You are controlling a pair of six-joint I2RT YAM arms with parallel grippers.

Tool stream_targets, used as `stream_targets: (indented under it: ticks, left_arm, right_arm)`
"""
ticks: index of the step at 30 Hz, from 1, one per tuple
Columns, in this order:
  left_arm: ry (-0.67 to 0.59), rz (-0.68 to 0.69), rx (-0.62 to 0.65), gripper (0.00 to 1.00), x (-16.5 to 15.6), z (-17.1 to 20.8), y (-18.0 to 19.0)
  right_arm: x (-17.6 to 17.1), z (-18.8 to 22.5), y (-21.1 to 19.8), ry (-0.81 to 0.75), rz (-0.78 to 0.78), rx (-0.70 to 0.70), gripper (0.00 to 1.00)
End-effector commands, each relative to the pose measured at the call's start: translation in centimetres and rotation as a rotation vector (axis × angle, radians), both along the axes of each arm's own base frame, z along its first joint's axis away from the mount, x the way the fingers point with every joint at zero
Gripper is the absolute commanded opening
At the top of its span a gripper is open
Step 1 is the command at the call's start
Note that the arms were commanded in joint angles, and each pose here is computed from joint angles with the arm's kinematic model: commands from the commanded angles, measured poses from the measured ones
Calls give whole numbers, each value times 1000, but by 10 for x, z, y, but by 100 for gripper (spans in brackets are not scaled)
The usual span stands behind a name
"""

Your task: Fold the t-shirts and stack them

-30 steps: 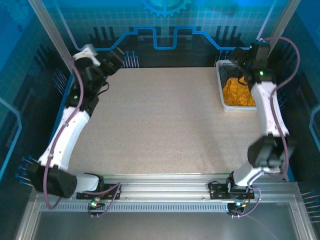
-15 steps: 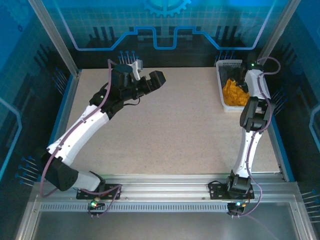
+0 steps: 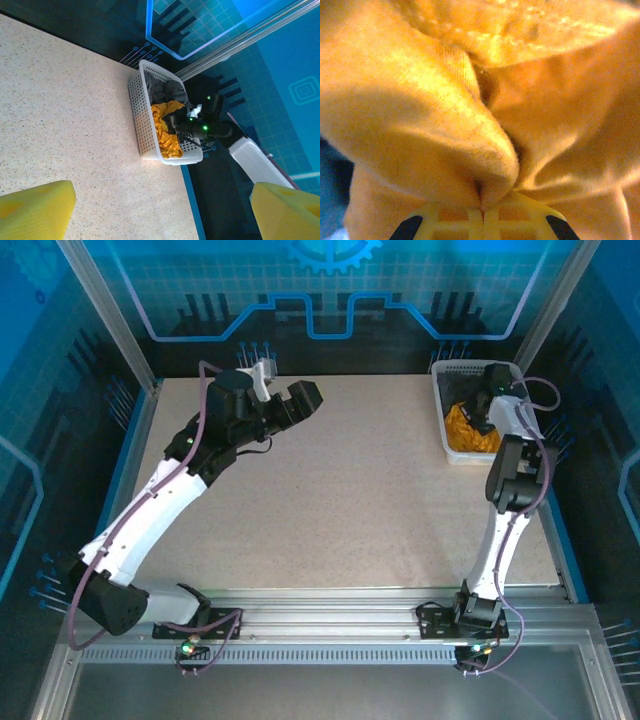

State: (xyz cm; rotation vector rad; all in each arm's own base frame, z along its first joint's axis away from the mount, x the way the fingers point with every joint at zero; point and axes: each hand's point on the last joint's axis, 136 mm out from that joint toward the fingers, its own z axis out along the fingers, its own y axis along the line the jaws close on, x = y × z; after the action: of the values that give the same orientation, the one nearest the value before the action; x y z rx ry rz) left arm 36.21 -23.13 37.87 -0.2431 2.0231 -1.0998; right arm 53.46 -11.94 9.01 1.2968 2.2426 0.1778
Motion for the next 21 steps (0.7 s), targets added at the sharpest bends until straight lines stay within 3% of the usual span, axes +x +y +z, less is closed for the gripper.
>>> stream_targets:
  ticks: [1,11,16,21]
  left_arm:
    - [33,3,8,92,-2,-11,0]
    - [61,18,33,91,4,-26,1]
    - [74,71,101,91,3,-35,14]
    - [112,199,230,92,3,-44,50]
  right_arm:
    - [-2,79,17,-237,-28,-27,0]
    - [-45,235,78,-627,106,-114,0]
    - [-66,353,113,-852,222,-175,0]
    - [-98,424,177,-972,353,-233,0]
